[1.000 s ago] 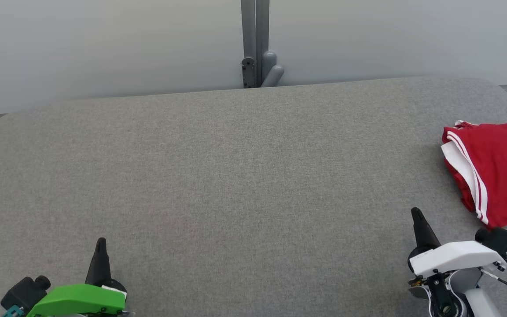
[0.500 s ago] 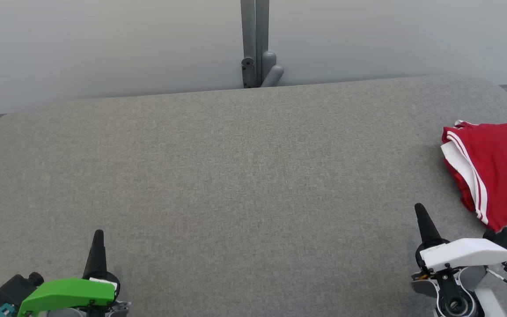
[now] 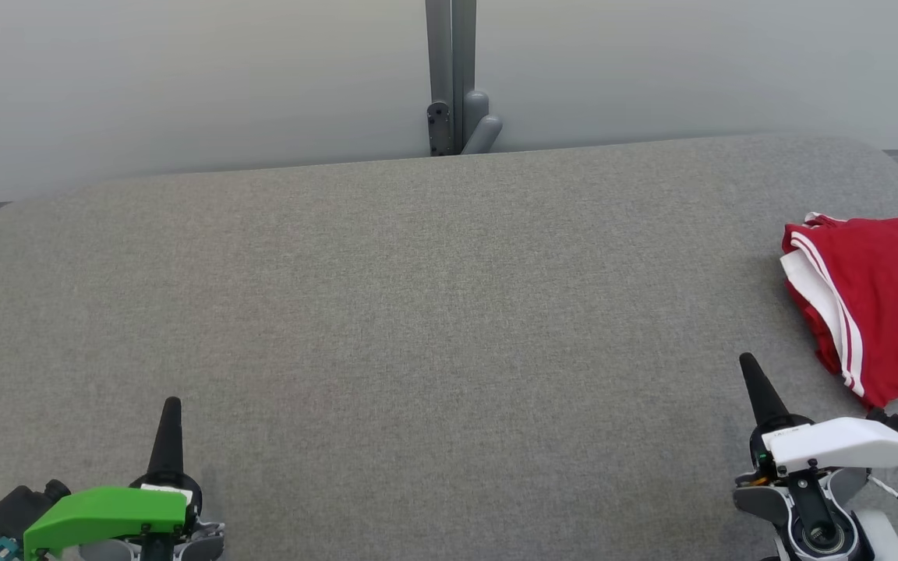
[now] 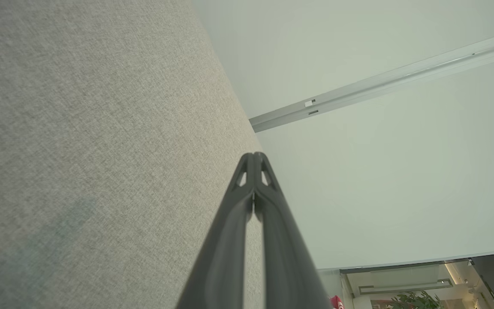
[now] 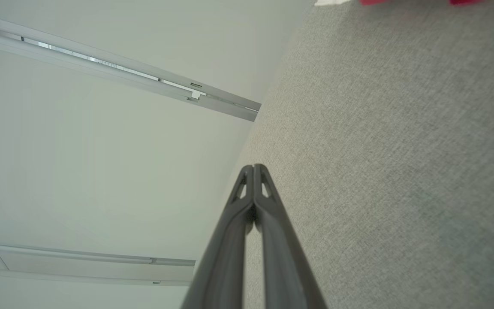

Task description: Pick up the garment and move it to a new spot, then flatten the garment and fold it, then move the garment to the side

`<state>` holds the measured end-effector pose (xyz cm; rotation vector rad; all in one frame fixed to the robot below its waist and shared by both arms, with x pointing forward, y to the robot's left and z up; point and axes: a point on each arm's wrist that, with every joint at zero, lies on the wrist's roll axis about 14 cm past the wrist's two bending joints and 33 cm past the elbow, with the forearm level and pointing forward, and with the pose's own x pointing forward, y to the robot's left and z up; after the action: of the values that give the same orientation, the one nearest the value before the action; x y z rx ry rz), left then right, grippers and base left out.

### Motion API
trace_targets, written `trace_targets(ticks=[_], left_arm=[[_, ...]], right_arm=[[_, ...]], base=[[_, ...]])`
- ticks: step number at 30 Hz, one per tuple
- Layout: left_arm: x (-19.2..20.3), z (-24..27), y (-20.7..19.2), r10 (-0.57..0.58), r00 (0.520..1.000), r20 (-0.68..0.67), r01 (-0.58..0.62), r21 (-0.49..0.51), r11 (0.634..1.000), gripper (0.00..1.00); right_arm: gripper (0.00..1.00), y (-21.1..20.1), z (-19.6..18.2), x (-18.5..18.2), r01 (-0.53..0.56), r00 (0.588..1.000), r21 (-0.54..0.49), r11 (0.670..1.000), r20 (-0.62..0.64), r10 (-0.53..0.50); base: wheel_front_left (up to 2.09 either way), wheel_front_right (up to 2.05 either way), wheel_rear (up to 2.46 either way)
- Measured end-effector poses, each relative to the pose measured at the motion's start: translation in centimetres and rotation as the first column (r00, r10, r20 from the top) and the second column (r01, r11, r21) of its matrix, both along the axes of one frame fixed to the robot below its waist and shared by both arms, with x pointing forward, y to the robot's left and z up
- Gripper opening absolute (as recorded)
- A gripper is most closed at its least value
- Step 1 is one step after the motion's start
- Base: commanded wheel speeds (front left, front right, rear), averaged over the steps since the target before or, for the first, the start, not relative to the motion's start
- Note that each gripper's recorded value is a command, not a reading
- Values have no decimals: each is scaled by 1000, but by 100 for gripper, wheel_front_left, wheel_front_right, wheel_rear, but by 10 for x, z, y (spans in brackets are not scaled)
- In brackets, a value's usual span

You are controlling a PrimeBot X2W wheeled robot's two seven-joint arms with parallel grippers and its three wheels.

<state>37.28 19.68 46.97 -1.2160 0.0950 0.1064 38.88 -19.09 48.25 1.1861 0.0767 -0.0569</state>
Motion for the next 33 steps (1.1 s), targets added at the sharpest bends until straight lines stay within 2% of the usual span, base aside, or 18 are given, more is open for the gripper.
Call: trace_targets(ticks=[16, 33], left_arm=[[5, 11, 1, 7, 999, 38, -2, -131, 991, 0], [10, 22, 1, 10, 997, 79, 10, -251, 968, 0]], right_arm=[[0, -3, 9, 1, 5, 1000, 142, 990, 27, -9], [0, -6, 17, 1, 4, 998, 272, 962, 54, -19]], base=[[0, 0, 0], [0, 0, 0]])
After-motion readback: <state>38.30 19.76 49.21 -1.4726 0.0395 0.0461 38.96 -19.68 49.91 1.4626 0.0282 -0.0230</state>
